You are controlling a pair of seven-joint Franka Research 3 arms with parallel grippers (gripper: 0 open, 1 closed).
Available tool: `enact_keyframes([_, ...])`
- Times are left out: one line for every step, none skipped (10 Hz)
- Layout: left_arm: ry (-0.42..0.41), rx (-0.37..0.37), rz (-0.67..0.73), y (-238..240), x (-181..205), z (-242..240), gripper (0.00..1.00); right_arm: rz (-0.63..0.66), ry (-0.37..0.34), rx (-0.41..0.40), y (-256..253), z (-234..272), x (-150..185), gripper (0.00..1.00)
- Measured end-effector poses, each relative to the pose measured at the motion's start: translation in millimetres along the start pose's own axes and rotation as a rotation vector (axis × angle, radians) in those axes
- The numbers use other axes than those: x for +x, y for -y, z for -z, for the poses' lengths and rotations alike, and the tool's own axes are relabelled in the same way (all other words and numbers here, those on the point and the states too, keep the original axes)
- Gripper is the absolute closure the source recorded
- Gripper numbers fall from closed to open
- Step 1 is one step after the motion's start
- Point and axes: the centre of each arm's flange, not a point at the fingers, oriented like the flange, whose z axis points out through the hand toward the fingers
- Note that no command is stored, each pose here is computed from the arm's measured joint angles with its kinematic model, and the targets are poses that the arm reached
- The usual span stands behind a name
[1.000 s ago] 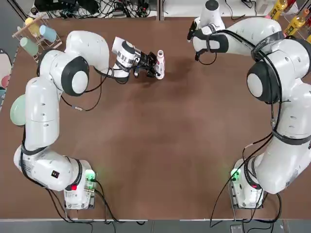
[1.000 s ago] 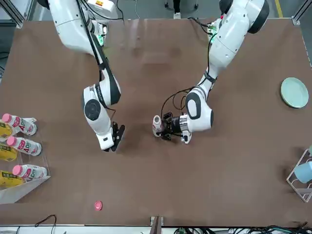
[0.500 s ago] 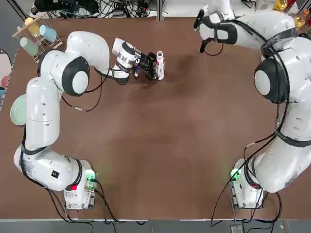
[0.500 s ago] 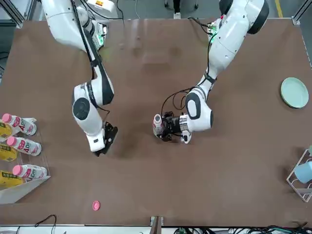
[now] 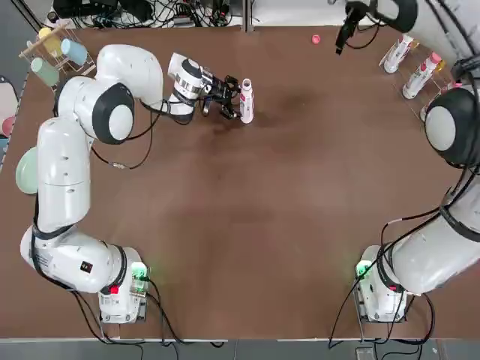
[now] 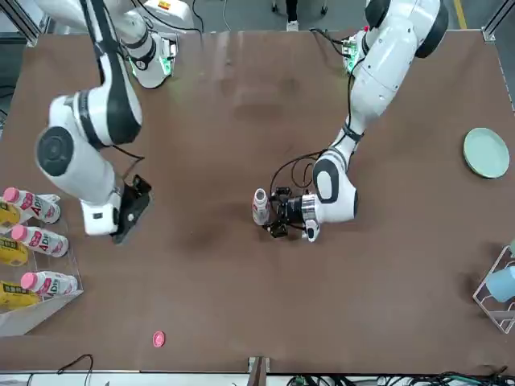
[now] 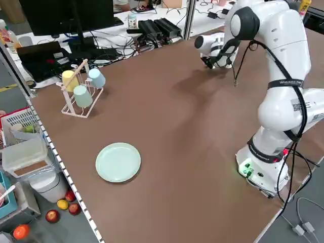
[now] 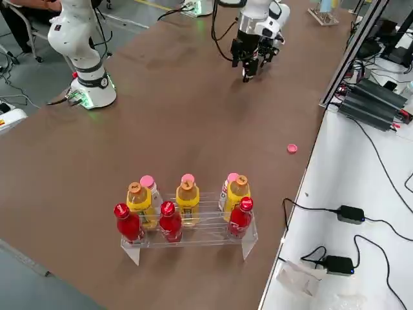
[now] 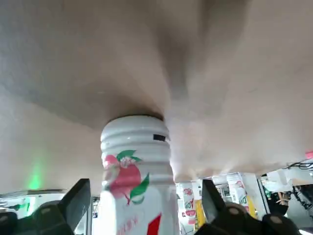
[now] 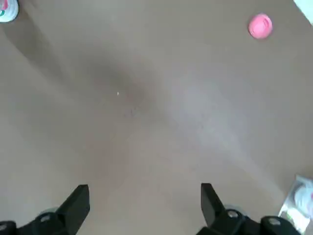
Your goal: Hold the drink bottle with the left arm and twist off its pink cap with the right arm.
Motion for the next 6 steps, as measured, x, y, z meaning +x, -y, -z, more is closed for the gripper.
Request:
enact_keyframes([-0.015, 0.024, -0.043, -7, 1, 12, 0.00, -0.102, 0.027, 0.003, -8, 19, -17, 0.00])
enact_keyframes([-0.046, 0.054, -0.101, -13, -2, 20, 0.00, -0.203, 0.044, -0.006, -15, 41, -34, 0.00])
enact_keyframes([-0.084, 0.085, -0.165, -18, -10, 26, 0.00, -0.316, 0.029, -0.017, -27, 67, -54, 0.00])
enact_keyframes([-0.119, 0.110, -0.221, -22, -19, 31, 0.00, -0.439, 0.002, -0.027, -42, 91, -77, 0.00])
enact_keyframes([-0.154, 0.133, -0.276, -26, -26, 36, 0.00, -0.528, -0.015, -0.027, -54, 110, -101, 0.00])
enact_keyframes([-0.194, 0.160, -0.327, -30, -31, 41, 0.00, -0.580, -0.028, -0.023, -59, 127, -122, 0.00])
